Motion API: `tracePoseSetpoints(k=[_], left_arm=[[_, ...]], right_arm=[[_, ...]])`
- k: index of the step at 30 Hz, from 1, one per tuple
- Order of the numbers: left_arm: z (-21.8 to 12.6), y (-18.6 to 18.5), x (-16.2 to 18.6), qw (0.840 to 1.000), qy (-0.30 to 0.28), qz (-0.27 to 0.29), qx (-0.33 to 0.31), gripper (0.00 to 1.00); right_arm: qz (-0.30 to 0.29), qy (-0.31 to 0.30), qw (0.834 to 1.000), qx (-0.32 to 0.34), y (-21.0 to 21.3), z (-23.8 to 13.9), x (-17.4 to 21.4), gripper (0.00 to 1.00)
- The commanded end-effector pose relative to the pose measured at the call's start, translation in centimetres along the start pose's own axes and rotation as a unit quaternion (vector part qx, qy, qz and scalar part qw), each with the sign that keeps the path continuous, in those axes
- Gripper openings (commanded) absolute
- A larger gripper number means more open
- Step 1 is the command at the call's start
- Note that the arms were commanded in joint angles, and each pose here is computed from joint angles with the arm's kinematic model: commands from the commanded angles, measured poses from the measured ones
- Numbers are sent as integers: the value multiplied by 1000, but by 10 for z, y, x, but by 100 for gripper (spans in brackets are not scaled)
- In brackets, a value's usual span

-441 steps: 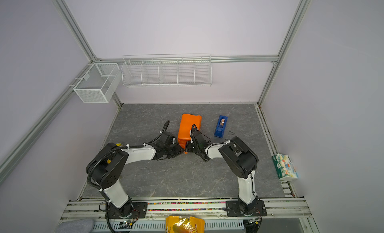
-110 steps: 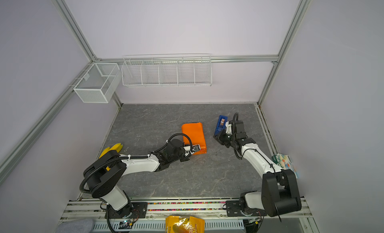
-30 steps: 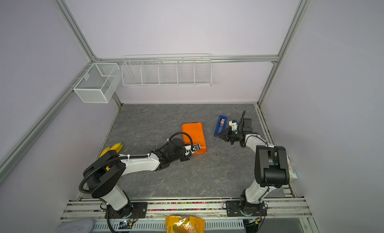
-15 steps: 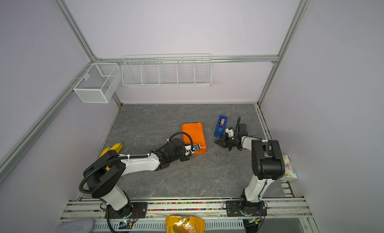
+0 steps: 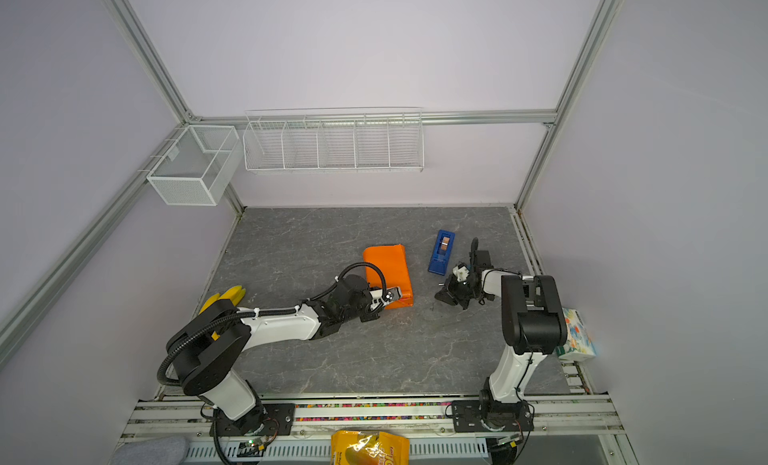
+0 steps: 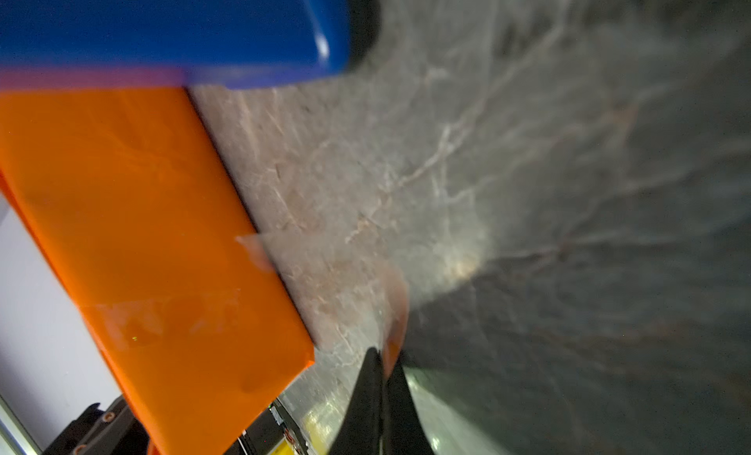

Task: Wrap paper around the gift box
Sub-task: 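Carry the tape strip with the right gripper to the box's nearer end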

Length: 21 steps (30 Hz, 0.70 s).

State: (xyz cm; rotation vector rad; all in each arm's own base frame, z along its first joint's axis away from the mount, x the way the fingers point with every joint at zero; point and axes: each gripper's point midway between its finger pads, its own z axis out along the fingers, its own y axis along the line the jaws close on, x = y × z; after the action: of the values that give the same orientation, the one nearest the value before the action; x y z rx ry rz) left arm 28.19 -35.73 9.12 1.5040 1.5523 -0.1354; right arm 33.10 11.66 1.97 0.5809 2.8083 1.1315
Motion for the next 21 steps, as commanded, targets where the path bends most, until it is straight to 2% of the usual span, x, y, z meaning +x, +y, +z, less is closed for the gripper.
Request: tracePoseSetpoints(k=[1,7,11,15,21], left_arm=[[6,-37,35,996,58,-6,68,28],[7,-37,33,996,56,-9,70,28],[7,-37,33,996,56,-10,69,28],[7,-36,33,996,55,-11,69,28],[7,-38,33,996,55,-15,72,28]], right_arm=[[-48,-6,999,3,17,-18,6,7],[-140,-26,989,-43,76,-52,23,7],[-196,-11,977,-88,116,-63,49,7],[-240,26,964,-111,144,-54,79,7],[-239,77,958,-136,157,-16,102,7]])
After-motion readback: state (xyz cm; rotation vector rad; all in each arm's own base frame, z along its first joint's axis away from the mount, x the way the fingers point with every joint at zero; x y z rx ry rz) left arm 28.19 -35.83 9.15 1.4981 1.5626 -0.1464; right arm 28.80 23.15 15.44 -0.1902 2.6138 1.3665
